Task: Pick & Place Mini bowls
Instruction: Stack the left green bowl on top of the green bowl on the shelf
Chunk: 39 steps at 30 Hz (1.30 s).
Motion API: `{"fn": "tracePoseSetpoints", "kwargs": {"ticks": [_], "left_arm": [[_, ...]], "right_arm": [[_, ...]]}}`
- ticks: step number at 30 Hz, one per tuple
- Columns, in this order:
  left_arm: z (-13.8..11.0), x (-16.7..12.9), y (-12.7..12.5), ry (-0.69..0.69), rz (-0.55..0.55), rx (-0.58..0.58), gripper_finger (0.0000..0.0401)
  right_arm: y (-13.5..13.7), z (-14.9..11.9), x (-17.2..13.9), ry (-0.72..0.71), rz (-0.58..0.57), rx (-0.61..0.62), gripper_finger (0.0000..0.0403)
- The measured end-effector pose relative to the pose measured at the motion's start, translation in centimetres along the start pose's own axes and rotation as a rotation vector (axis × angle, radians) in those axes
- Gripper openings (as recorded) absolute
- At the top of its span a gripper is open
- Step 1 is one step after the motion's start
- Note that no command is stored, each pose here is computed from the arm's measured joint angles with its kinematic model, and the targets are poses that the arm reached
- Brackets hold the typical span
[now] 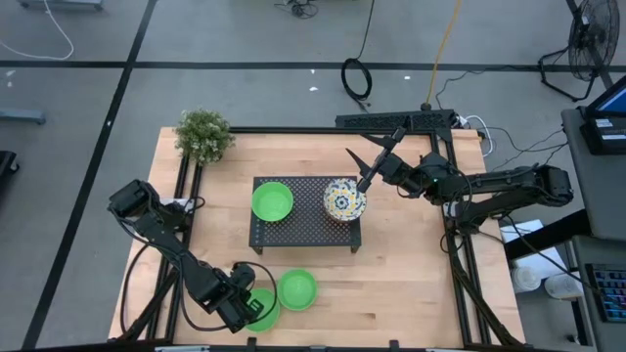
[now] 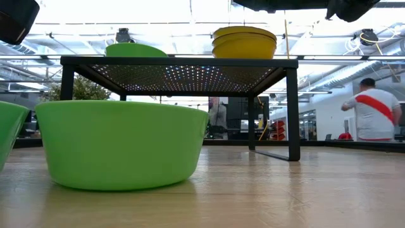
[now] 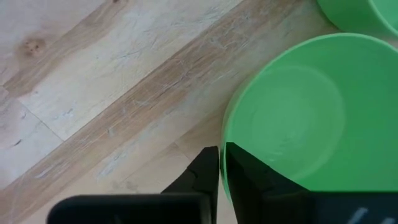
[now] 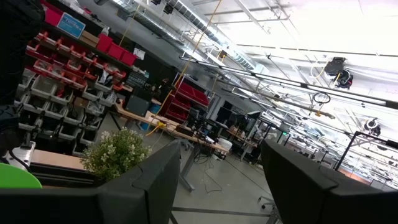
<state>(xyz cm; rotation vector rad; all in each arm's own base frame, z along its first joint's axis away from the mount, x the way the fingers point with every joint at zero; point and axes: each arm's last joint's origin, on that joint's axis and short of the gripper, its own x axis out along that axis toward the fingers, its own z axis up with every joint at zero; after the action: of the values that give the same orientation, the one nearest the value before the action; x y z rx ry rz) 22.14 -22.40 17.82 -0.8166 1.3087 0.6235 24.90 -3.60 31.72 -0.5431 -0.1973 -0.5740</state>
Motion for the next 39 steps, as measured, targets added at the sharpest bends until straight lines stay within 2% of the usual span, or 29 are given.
{"fn": "tracePoseSetpoints", "kwargs": {"ticks": [5,10,15,26,33,39], "left_arm": [[0.0,0.0,0.0,0.000,-0.001,0.000,0.0007],[0.0,0.0,0.0,0.000,0.000,-0.005,0.0018],[0.2,0.0,-0.1,0.000,-0.003,-0.006,0.0006],[0.4,-1.2,0.0,0.006,-0.044,-0.010,0.0010],[0.4,-1.2,-0.1,0.015,-0.053,0.074,0.0005],[0.6,-2.5,-0.4,-0.011,-0.132,0.086,0.0006]], "right_arm": [[0.0,0.0,0.0,0.000,0.000,0.000,0.0215],[0.0,0.0,0.0,0.000,0.000,0.000,0.0215],[0.0,0.0,0.0,0.000,0.000,0.000,0.0215],[0.0,0.0,0.0,0.000,0.000,0.000,0.0215],[0.0,0.0,0.0,0.000,0.000,0.000,0.0215],[0.0,0.0,0.0,0.000,0.000,0.000,0.0215]]}}
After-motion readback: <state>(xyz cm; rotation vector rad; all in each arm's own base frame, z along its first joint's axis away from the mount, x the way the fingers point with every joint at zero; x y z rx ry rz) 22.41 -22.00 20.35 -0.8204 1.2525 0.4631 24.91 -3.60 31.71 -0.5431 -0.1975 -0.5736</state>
